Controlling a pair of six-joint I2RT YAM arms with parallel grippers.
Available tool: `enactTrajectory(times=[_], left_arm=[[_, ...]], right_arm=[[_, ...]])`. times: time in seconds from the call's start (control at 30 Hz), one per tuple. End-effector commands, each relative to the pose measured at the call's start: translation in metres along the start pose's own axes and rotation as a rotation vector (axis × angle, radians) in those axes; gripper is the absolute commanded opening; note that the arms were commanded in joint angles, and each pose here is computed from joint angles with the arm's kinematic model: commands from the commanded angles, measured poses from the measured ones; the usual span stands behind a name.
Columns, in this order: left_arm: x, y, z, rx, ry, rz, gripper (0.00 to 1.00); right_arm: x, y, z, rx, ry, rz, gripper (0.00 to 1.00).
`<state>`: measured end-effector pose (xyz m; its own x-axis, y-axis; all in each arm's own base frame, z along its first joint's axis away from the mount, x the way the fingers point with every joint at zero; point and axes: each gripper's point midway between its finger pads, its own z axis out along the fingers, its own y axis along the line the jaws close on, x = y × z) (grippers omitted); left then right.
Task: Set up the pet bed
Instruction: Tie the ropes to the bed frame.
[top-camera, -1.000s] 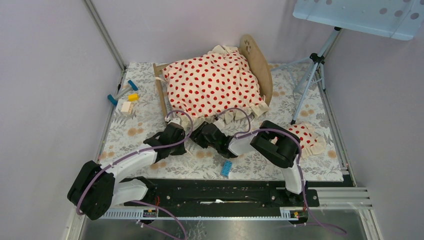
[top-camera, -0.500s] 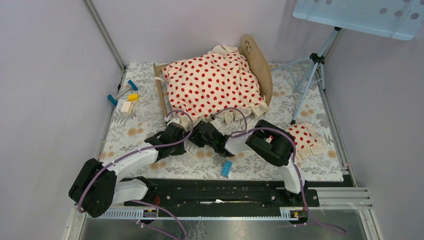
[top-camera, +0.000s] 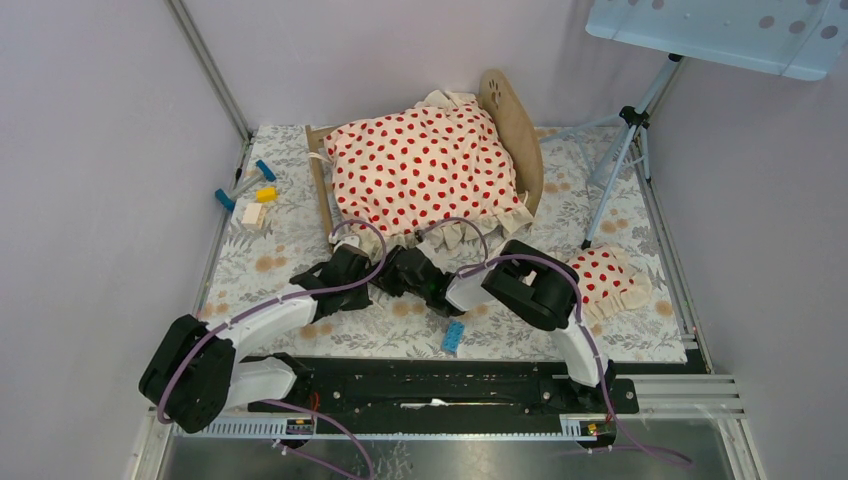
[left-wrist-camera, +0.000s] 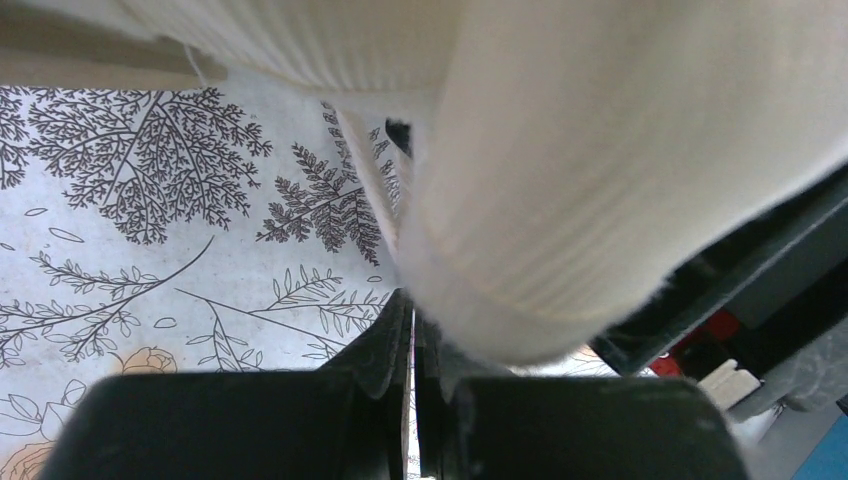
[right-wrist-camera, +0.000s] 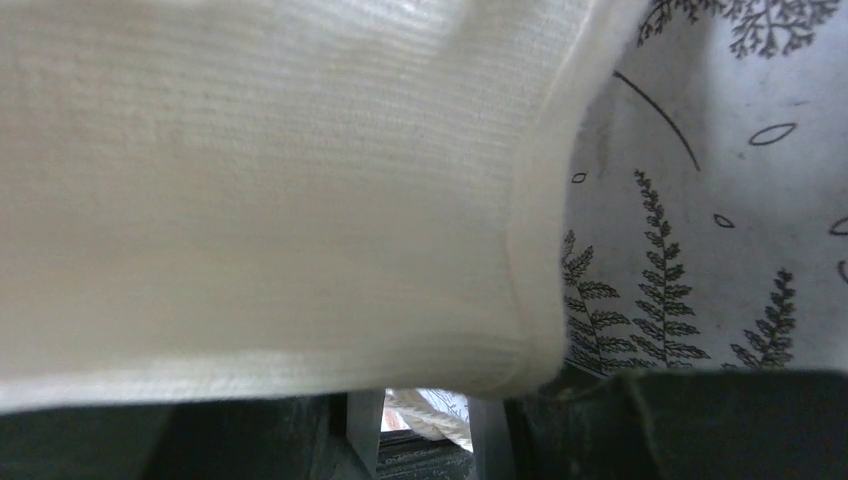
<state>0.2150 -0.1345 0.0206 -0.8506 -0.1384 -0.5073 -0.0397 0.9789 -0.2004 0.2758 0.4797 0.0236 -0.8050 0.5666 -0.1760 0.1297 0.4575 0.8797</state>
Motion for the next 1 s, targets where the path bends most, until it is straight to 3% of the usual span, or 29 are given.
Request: enactTrajectory(times=[0.0, 0.33, 0.6, 0.7, 0.97], left_arm=[[-0.009, -0.007, -0.002, 0.016, -0.014, -0.001, 0.00], [-0.009, -0.008, 0.000, 0.022, -0.007, 0.005, 0.00], [-0.010, -0.008, 0.000, 0.019, -0.010, 0.004, 0.00], [-0.011, -0.007, -0.001, 0.017, -0.016, -0.001, 0.00], [-0.014, -0.005, -0.006, 0.000, -0.024, -0.018, 0.25]], right_arm=[[0.019, -0.008, 0.003, 0.002, 0.081, -0.033, 0.38], [0.023, 0.002, 0.008, -0.049, 0.100, -0.034, 0.33], [0.011, 0.003, -0.002, -0.065, 0.041, -0.044, 0.00], [0.002, 0.002, -0.011, -0.073, -0.004, -0.047, 0.00], [-0.026, -0.008, -0.034, -0.027, -0.140, -0.057, 0.00]])
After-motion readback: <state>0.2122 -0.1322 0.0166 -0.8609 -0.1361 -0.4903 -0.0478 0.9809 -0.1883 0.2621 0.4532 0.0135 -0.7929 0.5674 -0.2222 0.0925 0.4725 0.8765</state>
